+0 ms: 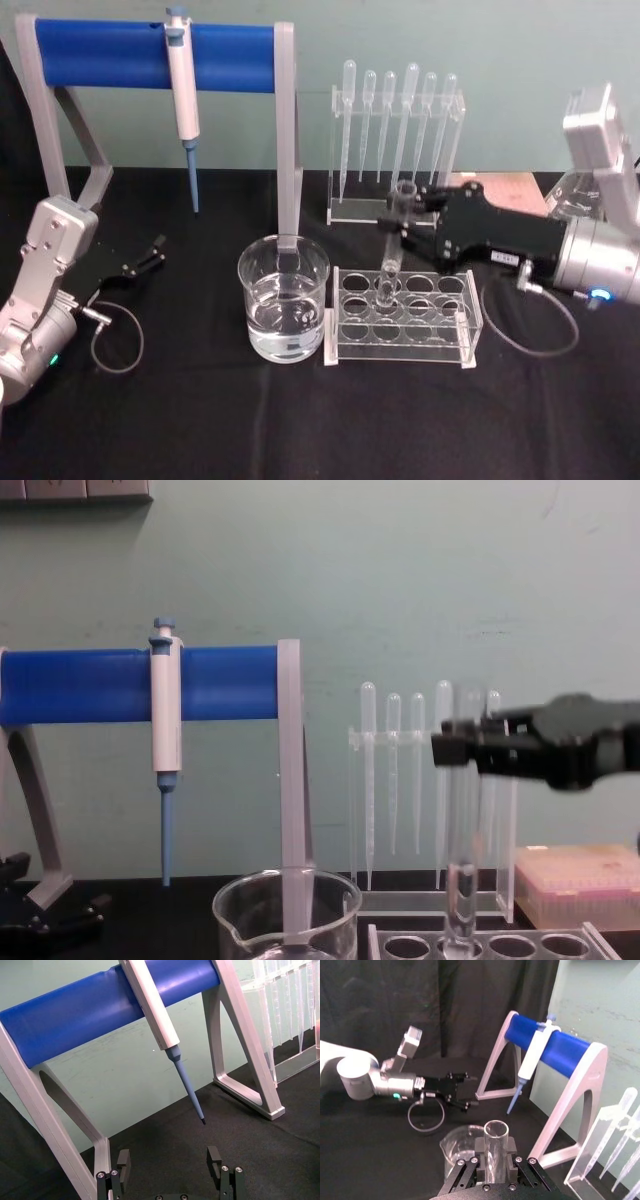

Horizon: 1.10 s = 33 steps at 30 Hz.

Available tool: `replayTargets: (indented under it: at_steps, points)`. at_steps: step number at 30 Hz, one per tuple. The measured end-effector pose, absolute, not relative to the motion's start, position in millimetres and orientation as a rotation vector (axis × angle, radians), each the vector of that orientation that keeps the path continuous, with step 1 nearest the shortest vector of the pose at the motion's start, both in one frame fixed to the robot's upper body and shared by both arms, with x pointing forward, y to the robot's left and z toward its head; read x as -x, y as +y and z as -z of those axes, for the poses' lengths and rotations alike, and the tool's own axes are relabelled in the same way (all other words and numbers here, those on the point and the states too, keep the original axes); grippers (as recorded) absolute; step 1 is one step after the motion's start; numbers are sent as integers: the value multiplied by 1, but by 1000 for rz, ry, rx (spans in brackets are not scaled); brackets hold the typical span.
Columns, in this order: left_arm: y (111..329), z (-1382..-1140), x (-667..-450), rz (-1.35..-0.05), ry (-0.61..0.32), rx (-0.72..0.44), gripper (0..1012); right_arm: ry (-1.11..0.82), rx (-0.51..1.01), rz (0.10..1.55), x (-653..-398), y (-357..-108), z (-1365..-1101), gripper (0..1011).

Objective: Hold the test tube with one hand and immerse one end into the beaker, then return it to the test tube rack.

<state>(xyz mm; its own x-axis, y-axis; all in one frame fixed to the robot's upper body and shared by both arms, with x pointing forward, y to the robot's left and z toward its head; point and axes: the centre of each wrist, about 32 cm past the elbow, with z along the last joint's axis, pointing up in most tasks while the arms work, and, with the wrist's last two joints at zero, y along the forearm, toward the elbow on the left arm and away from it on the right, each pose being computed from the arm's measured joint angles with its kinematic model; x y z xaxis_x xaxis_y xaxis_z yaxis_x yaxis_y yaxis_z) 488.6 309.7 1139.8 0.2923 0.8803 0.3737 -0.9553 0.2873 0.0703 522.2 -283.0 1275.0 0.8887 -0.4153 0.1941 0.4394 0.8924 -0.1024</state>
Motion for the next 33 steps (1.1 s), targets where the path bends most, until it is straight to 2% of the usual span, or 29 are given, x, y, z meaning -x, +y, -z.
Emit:
replayTargets:
  at_steps: [6, 14, 33]
  points:
    - [310, -1140, -489, -1248, -285, -304, 1000, -149, 139, 450, -526, -279, -1299, 241]
    - [310, -1140, -489, -1248, -285, -304, 1000, -153, 130, 446, -528, -275, -1314, 241]
    - [310, -1140, -489, -1248, -285, -304, 1000, -154, 131, 446, -529, -274, -1316, 241]
